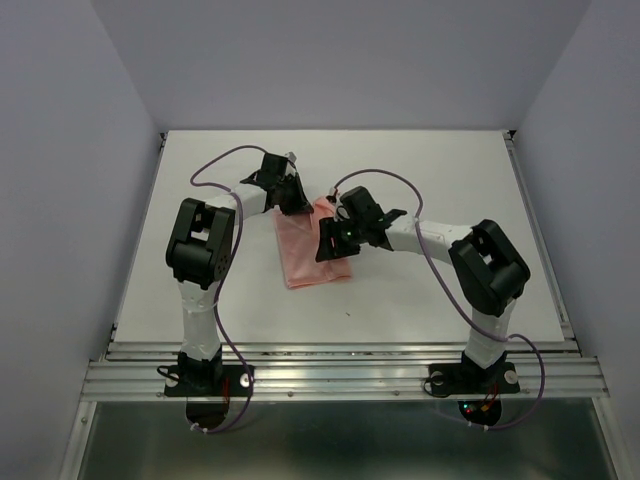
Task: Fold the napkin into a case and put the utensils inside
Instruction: Fold the lower triangle-folded napkin at the center of the board.
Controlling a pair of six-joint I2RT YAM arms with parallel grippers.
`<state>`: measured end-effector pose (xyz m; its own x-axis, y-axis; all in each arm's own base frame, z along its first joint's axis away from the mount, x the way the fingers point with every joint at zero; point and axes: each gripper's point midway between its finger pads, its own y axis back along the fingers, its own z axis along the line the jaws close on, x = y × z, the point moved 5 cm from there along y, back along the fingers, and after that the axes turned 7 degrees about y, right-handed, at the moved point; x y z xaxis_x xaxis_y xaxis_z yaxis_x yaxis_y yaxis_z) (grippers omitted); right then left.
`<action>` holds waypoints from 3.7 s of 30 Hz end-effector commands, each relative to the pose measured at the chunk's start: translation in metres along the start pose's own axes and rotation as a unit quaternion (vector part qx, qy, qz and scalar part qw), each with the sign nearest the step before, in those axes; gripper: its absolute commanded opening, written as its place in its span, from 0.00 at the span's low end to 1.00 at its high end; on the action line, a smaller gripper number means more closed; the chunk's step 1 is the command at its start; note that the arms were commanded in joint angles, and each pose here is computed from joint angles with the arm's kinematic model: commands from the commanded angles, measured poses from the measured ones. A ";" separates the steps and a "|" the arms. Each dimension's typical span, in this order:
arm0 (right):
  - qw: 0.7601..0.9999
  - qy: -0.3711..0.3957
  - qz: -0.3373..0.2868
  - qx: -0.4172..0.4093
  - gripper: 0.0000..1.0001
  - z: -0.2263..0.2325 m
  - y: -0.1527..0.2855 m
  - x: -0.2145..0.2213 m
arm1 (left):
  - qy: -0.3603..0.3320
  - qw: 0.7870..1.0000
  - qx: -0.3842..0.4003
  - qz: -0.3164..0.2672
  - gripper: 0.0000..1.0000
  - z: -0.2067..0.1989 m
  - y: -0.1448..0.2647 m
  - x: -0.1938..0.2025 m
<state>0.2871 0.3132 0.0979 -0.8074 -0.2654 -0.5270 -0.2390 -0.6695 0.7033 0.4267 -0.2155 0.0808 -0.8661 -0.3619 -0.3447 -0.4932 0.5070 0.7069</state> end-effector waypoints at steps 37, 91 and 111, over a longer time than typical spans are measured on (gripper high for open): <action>0.978 -0.122 -0.068 0.152 0.54 -0.045 0.018 0.016 | -0.018 0.994 0.104 -0.036 0.00 -0.034 -0.011 -0.027; 0.984 -0.102 -0.041 0.138 0.13 -0.048 0.035 0.064 | -0.053 0.989 0.135 0.003 0.06 -0.047 -0.051 -0.001; 0.944 -0.050 -0.185 0.269 0.55 -0.053 0.093 -0.057 | -0.096 0.992 0.073 -0.033 0.47 -0.050 -0.018 -0.016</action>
<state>0.3070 0.2259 0.1400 -0.7225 -0.0231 -0.6909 -0.6580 -0.2838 0.6975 0.4478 -0.2632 0.0692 -0.8646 -0.2555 -0.4327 -0.4892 0.6244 0.6089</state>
